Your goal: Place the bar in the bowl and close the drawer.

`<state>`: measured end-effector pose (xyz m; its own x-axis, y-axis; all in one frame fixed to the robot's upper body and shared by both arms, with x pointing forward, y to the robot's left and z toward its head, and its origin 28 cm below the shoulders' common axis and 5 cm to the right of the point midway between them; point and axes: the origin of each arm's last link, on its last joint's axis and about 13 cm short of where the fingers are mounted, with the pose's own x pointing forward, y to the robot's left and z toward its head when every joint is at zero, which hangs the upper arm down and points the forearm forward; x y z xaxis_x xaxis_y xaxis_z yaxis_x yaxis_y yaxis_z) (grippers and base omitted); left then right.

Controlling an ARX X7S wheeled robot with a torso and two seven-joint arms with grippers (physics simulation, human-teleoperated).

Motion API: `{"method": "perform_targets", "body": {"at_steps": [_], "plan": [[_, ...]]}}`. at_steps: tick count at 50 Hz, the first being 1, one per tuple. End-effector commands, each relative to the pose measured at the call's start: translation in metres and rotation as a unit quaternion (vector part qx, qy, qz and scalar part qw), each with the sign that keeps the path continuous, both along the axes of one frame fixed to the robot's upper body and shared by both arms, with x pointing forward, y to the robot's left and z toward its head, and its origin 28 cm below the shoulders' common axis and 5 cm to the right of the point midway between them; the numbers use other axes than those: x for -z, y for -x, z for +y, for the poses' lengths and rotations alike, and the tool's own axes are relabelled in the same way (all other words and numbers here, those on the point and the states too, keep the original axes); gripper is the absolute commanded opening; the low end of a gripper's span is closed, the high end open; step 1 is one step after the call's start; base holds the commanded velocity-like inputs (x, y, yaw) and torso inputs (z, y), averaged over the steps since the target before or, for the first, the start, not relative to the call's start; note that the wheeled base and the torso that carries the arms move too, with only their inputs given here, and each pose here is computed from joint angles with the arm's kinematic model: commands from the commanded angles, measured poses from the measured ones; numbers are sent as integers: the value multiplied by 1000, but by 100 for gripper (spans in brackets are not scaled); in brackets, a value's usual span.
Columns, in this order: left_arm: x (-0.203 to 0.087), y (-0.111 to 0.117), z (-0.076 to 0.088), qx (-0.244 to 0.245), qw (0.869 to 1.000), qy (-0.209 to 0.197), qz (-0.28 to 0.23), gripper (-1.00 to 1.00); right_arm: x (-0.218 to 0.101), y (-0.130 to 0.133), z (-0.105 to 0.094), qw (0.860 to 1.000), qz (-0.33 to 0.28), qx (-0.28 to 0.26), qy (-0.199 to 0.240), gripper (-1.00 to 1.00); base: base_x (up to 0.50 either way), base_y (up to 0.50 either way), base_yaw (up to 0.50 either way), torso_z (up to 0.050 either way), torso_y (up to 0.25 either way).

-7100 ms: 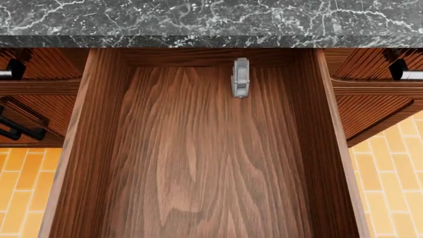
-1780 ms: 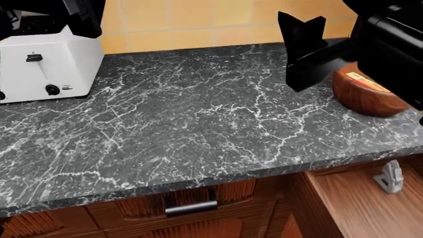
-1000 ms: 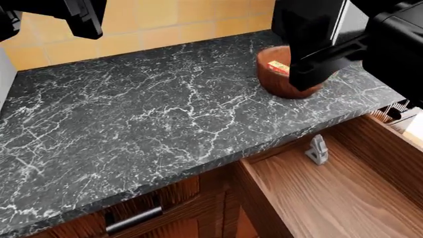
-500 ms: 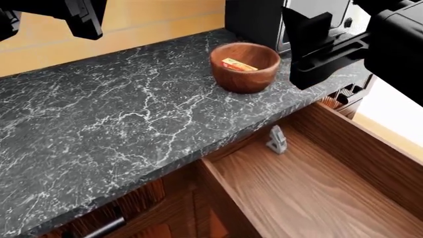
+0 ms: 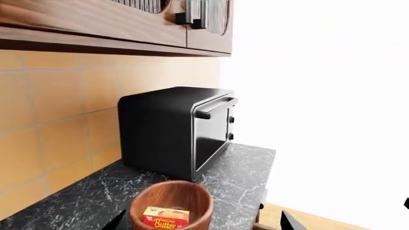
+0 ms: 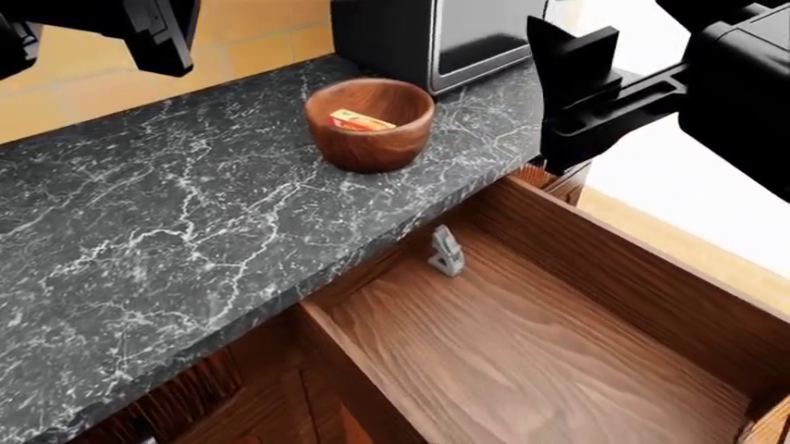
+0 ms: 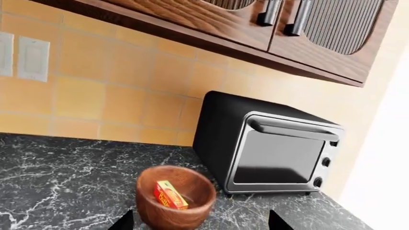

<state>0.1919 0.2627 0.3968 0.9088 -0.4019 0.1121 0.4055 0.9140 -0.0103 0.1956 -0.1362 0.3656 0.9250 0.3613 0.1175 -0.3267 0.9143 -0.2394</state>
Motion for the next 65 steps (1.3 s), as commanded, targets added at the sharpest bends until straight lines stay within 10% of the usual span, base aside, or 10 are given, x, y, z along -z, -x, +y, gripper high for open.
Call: {"method": "perform_targets", "body": {"at_steps": [1, 65], "plan": [[0, 0, 0, 2, 1000, -1, 2, 100, 1, 0, 0, 1000, 1, 1, 0, 100, 0, 0, -500, 0, 0], [1, 1, 0, 2, 1000, -5, 7, 100, 1, 0, 1, 1000, 11, -1, -3, 100, -1, 2, -500, 0, 0]]}}
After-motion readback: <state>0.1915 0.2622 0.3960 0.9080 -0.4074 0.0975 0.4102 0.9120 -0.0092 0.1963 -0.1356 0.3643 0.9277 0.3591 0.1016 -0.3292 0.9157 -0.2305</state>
